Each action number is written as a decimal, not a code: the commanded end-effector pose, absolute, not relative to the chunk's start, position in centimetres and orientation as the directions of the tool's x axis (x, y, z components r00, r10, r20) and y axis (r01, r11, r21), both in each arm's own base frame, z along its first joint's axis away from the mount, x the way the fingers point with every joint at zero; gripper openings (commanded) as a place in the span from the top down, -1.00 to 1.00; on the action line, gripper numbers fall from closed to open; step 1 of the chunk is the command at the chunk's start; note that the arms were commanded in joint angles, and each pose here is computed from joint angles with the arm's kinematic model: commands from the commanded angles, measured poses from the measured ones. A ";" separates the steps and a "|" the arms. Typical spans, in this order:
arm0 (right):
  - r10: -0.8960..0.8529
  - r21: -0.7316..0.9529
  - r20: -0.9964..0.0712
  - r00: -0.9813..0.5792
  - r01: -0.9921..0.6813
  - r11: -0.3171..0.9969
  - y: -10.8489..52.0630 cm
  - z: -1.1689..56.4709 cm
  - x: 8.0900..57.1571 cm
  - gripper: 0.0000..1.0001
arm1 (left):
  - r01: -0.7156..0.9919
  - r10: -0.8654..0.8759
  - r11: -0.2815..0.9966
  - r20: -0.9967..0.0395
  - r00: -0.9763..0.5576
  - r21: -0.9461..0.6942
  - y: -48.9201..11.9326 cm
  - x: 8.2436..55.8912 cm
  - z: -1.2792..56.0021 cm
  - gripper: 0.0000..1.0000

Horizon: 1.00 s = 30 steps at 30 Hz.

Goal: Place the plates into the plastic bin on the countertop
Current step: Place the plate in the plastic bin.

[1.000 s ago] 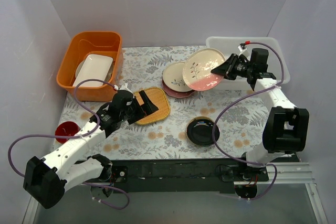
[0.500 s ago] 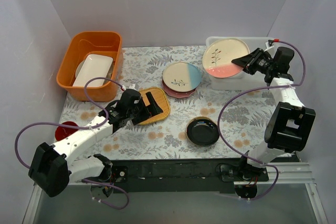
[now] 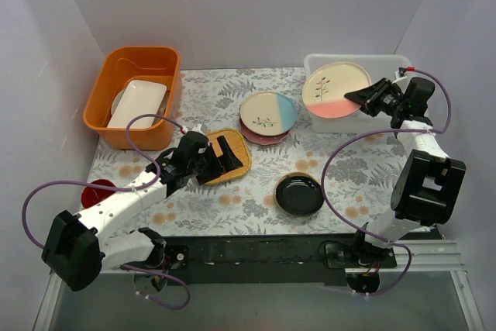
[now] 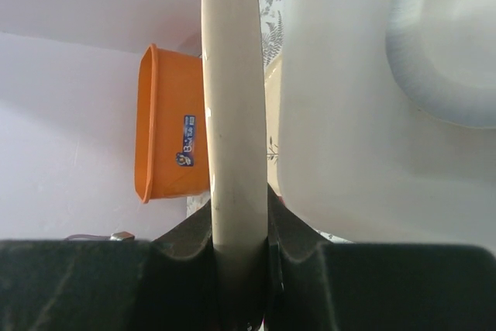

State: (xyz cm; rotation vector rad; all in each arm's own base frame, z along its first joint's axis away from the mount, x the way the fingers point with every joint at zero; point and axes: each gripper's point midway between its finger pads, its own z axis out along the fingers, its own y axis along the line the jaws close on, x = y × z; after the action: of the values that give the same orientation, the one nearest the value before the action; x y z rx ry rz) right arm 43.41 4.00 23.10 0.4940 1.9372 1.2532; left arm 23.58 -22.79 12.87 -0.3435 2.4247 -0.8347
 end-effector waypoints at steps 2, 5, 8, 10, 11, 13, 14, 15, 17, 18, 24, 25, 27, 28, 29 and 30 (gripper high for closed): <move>0.689 0.857 -0.504 -0.521 -0.198 0.476 2.9 27.1 43.5 0.97 | -0.009 -0.396 0.743 -0.428 -0.812 -0.670 -23.9 23.9 15.4 -0.96; 0.704 0.858 -0.501 -0.504 -0.183 0.480 2.2 26.6 43.9 0.97 | 0.006 -0.388 0.734 -0.427 -0.817 -0.679 -24.2 23.8 15.6 -0.96; 0.720 0.865 -0.488 -0.493 -0.167 0.473 1.6 25.9 44.3 0.97 | -0.002 -0.390 0.737 -0.423 -0.818 -0.676 -24.1 23.6 15.3 -0.96; 0.735 0.876 -0.468 -0.491 -0.148 0.459 1.2 25.3 44.8 0.97 | -0.001 -0.393 0.737 -0.427 -0.814 -0.676 -24.1 23.7 15.2 -0.96; 0.738 0.876 -0.470 -0.485 -0.150 0.459 1.0 25.3 45.0 0.97 | -0.001 -0.390 0.738 -0.426 -0.816 -0.675 -24.1 23.7 15.2 -0.96; 0.753 0.884 -0.452 -0.478 -0.126 0.450 0.5 24.6 45.5 0.97 | -0.002 -0.384 0.742 -0.423 -0.821 -0.670 -24.3 23.8 14.9 -0.96; 0.758 0.886 -0.447 -0.475 -0.119 0.448 0.4 24.4 45.7 0.97 | -0.003 -0.382 0.743 -0.420 -0.824 -0.669 -24.3 23.9 14.7 -0.96; 0.762 0.889 -0.440 -0.475 -0.110 0.445 0.2 23.9 46.1 0.97 | -0.001 -0.377 0.744 -0.419 -0.826 -0.668 -24.4 23.9 14.6 -0.97; 0.774 0.894 -0.428 -0.466 -0.092 0.439 -0.3 23.4 46.7 0.97 | -0.005 -0.377 0.745 -0.415 -0.828 -0.667 -24.5 23.9 14.3 -0.96; 0.776 0.893 -0.431 -0.460 -0.096 0.439 -0.4 23.5 47.0 0.97 | -0.011 -0.377 0.746 -0.409 -0.831 -0.666 -24.4 23.7 14.0 -0.96; 0.791 0.900 -0.417 -0.448 -0.085 0.427 -1.1 23.2 48.7 0.97 | -0.002 -0.377 0.743 -0.417 -0.827 -0.669 -24.3 23.6 14.1 -0.96; 0.793 0.901 -0.415 -0.446 -0.084 0.425 -1.3 23.3 49.0 0.97 | -0.005 -0.377 0.744 -0.414 -0.828 -0.668 -24.3 23.5 13.9 -0.96; 0.795 0.903 -0.413 -0.445 -0.086 0.421 -1.5 23.5 49.6 0.97 | -0.003 -0.376 0.744 -0.415 -0.829 -0.668 -24.3 23.5 13.9 -0.96; 0.797 0.905 -0.408 -0.446 -0.082 0.417 -1.5 23.4 49.7 0.97 | -0.003 -0.373 0.745 -0.414 -0.831 -0.667 -24.3 23.4 13.8 -0.96; 0.797 0.905 -0.407 -0.446 -0.079 0.419 -1.6 23.3 50.0 0.97 | -0.002 -0.374 0.745 -0.415 -0.829 -0.667 -24.3 23.5 13.9 -0.97; 0.795 0.902 -0.415 -0.443 -0.085 0.423 -1.7 23.7 50.2 0.97 | -0.004 -0.375 0.745 -0.413 -0.830 -0.667 -24.2 23.4 13.8 -0.96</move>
State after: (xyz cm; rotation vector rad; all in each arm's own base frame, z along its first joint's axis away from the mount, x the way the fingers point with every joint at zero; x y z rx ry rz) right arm 47.90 -1.29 15.99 0.8417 1.8905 1.1547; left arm 23.67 -24.06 13.21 -0.3099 2.4273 -0.8927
